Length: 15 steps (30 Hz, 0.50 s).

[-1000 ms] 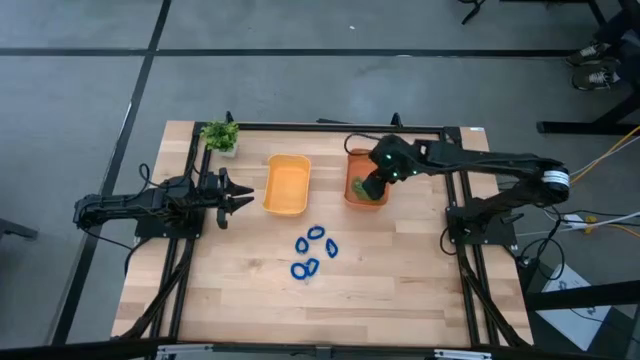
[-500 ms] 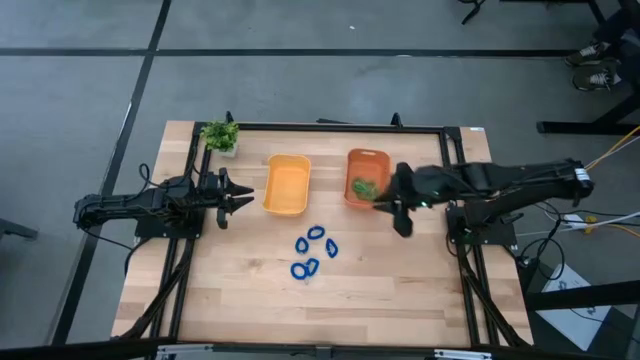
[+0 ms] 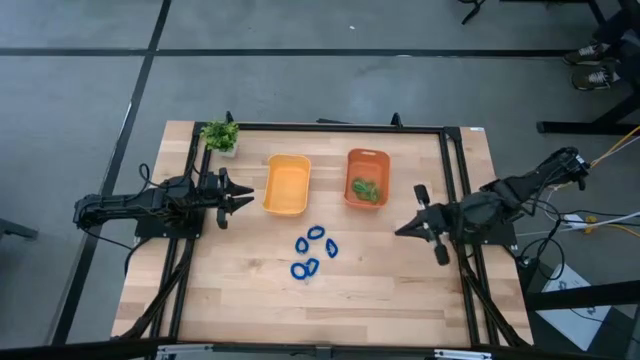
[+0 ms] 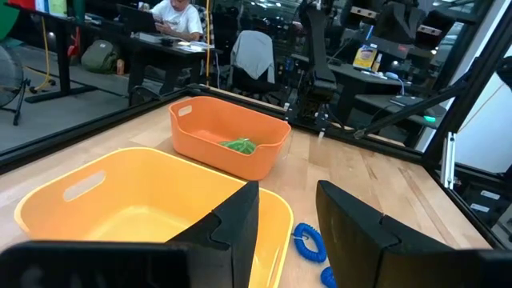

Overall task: Sort spring keychains
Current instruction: Adjust the yellow bin

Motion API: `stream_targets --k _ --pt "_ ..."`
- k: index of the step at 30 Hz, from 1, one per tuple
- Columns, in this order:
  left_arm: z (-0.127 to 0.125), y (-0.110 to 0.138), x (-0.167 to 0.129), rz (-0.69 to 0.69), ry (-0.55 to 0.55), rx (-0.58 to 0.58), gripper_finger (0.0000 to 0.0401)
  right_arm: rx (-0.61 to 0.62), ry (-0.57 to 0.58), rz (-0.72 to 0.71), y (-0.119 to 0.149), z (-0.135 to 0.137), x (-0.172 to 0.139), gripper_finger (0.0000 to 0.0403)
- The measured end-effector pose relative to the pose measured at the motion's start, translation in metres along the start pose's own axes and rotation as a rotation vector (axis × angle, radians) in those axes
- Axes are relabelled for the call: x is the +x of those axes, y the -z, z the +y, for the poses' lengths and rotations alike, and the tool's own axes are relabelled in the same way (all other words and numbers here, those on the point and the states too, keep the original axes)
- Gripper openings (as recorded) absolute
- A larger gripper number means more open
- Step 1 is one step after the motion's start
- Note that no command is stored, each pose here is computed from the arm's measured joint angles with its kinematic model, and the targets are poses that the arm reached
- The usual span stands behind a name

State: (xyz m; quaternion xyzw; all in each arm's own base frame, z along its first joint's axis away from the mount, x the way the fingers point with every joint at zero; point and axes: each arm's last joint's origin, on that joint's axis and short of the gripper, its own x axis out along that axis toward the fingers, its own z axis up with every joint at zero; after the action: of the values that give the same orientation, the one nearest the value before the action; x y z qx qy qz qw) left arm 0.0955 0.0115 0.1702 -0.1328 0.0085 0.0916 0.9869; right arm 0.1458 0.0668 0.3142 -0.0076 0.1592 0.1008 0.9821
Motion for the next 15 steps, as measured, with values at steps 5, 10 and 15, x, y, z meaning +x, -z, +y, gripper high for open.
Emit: stream_targets --k 5,10,15 --pt "0.0 0.0 0.0 0.0 0.0 0.0 0.0123 -0.015 -0.069 -0.026 0.011 0.005 -0.01 0.0007" --pt "0.0 0.0 0.0 0.0 0.0 0.0 0.0123 -0.053 -0.111 -0.083 0.031 0.006 -0.012 0.0003" --pt "0.0 0.0 0.0 0.0 0.0 0.0 0.0123 -0.089 -0.178 -0.266 0.06 0.005 -0.014 0.0005"
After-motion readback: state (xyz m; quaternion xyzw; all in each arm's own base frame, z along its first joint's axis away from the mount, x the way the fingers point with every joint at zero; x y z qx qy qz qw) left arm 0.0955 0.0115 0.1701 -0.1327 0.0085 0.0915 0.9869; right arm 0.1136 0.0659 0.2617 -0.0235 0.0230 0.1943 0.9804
